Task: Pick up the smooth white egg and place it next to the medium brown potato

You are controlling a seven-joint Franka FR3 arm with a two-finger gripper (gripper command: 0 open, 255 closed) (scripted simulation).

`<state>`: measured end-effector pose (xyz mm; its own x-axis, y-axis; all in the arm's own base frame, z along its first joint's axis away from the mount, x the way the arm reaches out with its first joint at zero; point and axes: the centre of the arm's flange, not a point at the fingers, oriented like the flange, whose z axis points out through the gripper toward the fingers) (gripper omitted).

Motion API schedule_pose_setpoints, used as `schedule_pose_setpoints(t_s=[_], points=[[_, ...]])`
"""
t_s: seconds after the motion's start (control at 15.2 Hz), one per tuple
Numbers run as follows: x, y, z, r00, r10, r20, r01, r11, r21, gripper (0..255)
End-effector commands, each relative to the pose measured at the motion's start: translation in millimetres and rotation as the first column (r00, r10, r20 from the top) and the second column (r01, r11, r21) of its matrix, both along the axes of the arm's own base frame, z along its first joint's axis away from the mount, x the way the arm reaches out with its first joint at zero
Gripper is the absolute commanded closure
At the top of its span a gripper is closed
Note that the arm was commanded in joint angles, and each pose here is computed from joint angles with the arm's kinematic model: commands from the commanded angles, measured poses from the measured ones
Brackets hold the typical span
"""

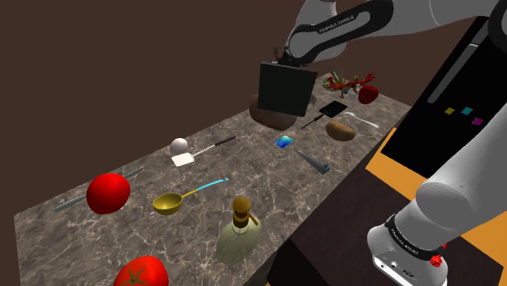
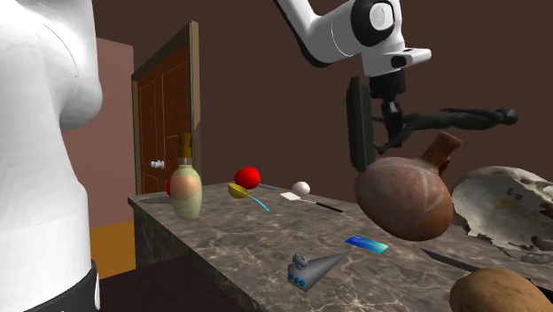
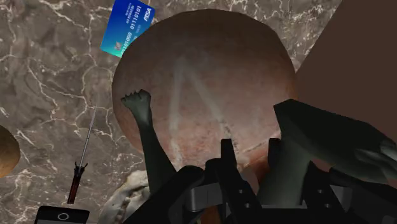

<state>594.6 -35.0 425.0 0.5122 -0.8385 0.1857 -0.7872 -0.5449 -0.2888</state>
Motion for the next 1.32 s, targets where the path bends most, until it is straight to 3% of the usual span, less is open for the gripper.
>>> schedule_pose_setpoints(t_s=[0.0, 0.13, 0.2, 0.26, 1.25], points=[[-22.9, -34.9, -51.9, 0.971, -0.002, -0.24, 0.006, 1.0, 0.018, 255], [-30.2, -60.3, -51.9, 0.971, -0.002, -0.24, 0.006, 1.0, 0.018, 255], [-3.8, -41.7, 3.5, 0.998, -0.003, 0.064, 0.005, 1.0, -0.03, 255], [-3.8, -41.7, 3.5, 0.998, -0.003, 0.064, 0.005, 1.0, -0.03, 0], [32.4, 137.0, -65.8, 0.998, 0.034, 0.055, -0.033, 0.999, -0.024, 0]])
